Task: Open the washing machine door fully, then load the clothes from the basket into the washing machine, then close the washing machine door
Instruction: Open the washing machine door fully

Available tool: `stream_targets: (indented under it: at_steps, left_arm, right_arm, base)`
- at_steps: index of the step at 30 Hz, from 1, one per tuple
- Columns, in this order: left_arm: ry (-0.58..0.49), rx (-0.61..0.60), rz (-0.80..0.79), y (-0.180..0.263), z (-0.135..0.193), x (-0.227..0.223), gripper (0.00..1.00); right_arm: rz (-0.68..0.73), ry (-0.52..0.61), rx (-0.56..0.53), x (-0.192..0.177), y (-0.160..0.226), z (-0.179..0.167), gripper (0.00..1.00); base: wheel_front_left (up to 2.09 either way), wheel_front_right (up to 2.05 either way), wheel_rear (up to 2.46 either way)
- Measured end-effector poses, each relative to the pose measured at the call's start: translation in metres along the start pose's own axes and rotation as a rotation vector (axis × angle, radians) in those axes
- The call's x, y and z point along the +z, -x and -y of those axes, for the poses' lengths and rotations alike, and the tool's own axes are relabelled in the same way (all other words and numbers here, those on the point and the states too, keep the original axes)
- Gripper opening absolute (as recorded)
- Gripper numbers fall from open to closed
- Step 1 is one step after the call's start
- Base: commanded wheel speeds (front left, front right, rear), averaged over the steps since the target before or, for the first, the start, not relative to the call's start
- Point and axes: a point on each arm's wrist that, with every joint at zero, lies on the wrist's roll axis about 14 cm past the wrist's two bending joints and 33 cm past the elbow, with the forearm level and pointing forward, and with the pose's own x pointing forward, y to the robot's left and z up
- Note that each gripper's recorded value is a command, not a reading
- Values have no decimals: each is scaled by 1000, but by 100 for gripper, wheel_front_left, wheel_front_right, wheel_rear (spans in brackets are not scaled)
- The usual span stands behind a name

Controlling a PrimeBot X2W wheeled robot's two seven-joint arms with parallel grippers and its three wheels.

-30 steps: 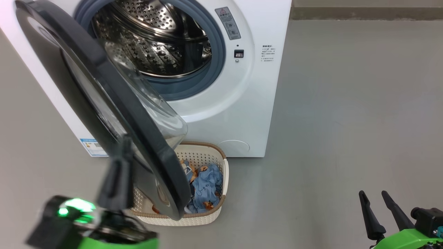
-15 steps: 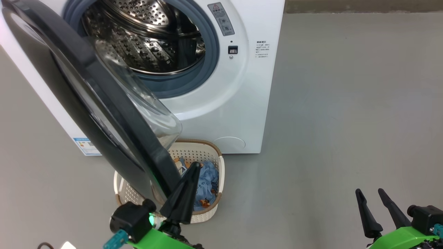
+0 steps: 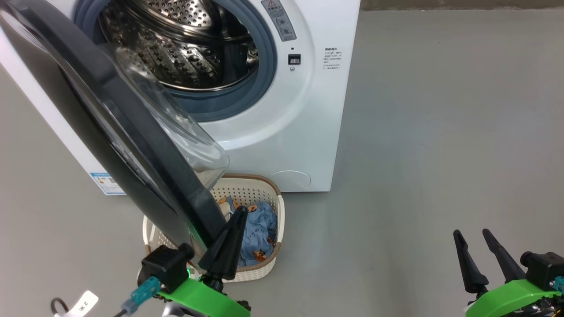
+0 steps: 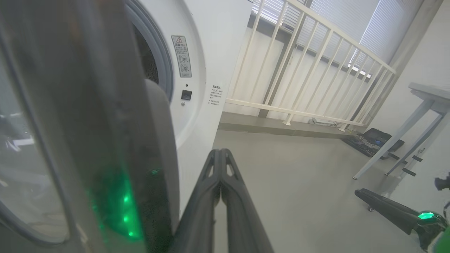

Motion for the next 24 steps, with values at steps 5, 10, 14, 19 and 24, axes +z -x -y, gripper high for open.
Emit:
stream_targets:
  at_steps: [5,10,14,19,24]
  left_arm:
    - [-1,24,-9,2,-8,-3,0]
    - [5,36,-8,3,-11,-3,0]
    - [7,48,-2,5,-13,-1,0]
    - [7,70,14,10,-17,4,0]
    - [6,105,26,20,-25,7,0]
  right_arm:
    - [4,0,10,1,-2,-3,100]
    - [10,2,23,4,-7,-7,100]
    - [21,4,35,7,-10,-11,100]
    - [29,4,56,10,-14,-18,100]
    - [33,4,73,12,-17,-24,100]
  base:
    - [0,0,0]
    - [0,0,0]
    - [0,0,0]
    - [0,0,0]
    - [0,0,0]
